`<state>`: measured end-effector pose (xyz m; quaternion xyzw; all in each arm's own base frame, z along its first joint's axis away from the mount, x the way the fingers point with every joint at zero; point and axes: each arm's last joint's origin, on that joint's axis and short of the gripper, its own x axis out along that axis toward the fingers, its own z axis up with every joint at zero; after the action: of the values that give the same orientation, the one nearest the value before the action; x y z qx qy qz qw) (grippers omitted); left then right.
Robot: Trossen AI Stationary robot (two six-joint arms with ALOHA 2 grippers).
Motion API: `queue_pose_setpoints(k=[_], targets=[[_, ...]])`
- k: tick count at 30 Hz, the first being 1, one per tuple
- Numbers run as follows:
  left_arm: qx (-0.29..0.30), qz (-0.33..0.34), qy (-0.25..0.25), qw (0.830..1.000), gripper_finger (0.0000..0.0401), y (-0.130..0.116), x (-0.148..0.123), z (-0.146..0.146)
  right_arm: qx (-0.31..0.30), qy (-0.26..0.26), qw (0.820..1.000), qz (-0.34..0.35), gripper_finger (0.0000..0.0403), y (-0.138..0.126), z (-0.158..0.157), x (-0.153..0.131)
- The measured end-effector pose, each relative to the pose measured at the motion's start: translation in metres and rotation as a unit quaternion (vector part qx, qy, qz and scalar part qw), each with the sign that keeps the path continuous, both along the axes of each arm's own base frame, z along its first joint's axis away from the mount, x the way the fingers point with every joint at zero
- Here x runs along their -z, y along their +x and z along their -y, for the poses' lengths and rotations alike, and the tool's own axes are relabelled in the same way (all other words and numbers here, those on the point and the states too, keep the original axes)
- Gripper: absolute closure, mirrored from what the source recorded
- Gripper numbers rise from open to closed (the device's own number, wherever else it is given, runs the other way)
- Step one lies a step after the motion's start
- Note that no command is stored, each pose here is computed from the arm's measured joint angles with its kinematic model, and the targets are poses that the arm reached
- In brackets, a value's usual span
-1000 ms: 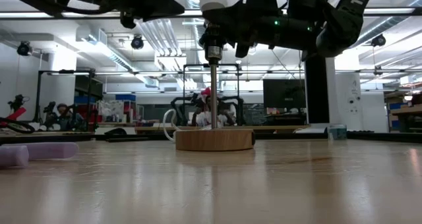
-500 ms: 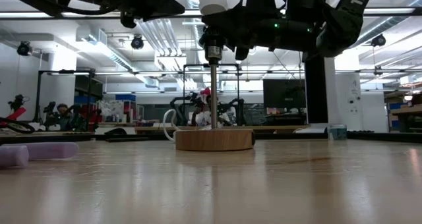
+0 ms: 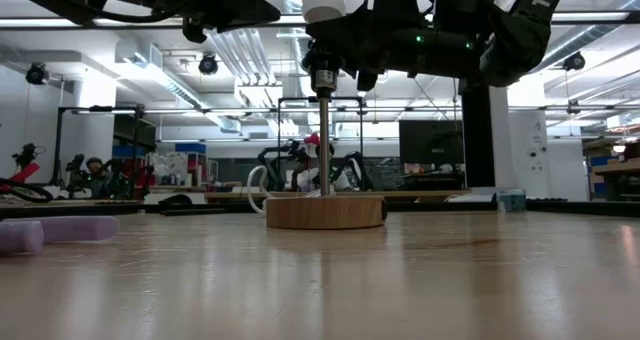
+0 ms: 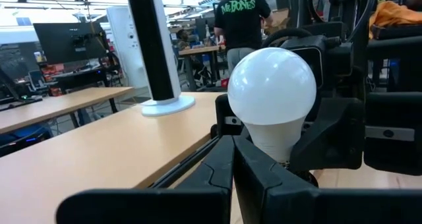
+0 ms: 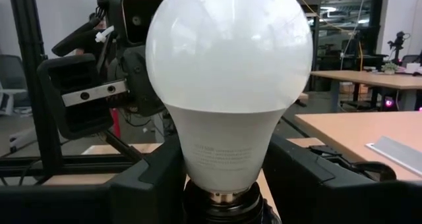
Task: Screw lightbulb
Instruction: Insert the lightbulb into the lamp
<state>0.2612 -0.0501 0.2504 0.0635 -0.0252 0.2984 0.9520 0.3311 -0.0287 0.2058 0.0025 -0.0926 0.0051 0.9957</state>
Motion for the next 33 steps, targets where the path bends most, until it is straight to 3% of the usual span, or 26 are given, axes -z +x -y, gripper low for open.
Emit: queue_pose_setpoints(k=[33], targets=[[0.0, 0.0, 0.0, 1.0, 0.0401, 0.0, 0.0, 0.0, -0.003, -0.007, 0.998, -0.061, 0.0222, -0.01, -0.004, -0.013]])
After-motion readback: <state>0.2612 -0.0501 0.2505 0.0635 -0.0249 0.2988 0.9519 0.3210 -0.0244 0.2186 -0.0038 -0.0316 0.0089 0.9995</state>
